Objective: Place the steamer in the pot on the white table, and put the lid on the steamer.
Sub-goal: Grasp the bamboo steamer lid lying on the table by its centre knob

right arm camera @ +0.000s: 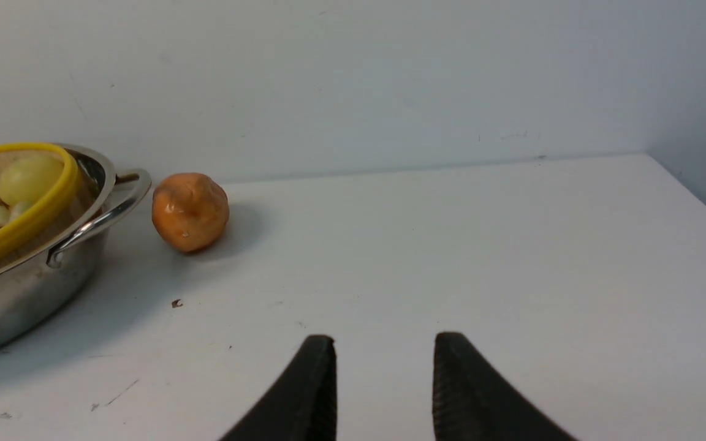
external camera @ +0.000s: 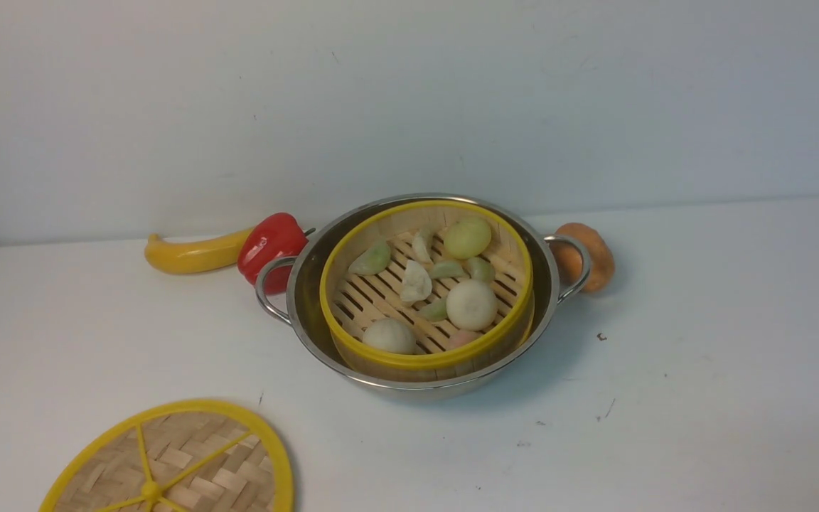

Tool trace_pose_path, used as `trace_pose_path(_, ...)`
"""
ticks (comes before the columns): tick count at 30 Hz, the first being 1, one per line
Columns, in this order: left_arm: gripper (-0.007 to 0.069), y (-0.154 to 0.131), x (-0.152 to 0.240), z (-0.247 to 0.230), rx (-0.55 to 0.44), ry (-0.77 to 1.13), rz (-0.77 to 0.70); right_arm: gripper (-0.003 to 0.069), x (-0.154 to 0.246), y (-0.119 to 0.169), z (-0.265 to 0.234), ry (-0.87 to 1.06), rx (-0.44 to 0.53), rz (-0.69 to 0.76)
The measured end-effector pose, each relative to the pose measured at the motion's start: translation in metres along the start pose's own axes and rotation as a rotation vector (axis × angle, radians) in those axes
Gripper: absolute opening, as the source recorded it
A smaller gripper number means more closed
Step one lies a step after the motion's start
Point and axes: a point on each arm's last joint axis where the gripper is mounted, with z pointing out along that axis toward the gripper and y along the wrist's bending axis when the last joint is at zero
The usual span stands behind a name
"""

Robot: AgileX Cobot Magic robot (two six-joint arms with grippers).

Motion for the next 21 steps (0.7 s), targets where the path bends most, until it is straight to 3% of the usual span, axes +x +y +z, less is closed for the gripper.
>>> trace_pose_path(8, 0.0242, 0.0, 0.0, 0.0, 0.0, 0.0, 0.0, 0.024, 0.0004, 0.0011, 0.0, 0.004, -0.012, 0.004)
trace_pose_path(21, 0.0242, 0.0, 0.0, 0.0, 0.0, 0.0, 0.0, 0.024, 0.001, 0.0056, -0.0001, 0.006, -0.063, -0.11)
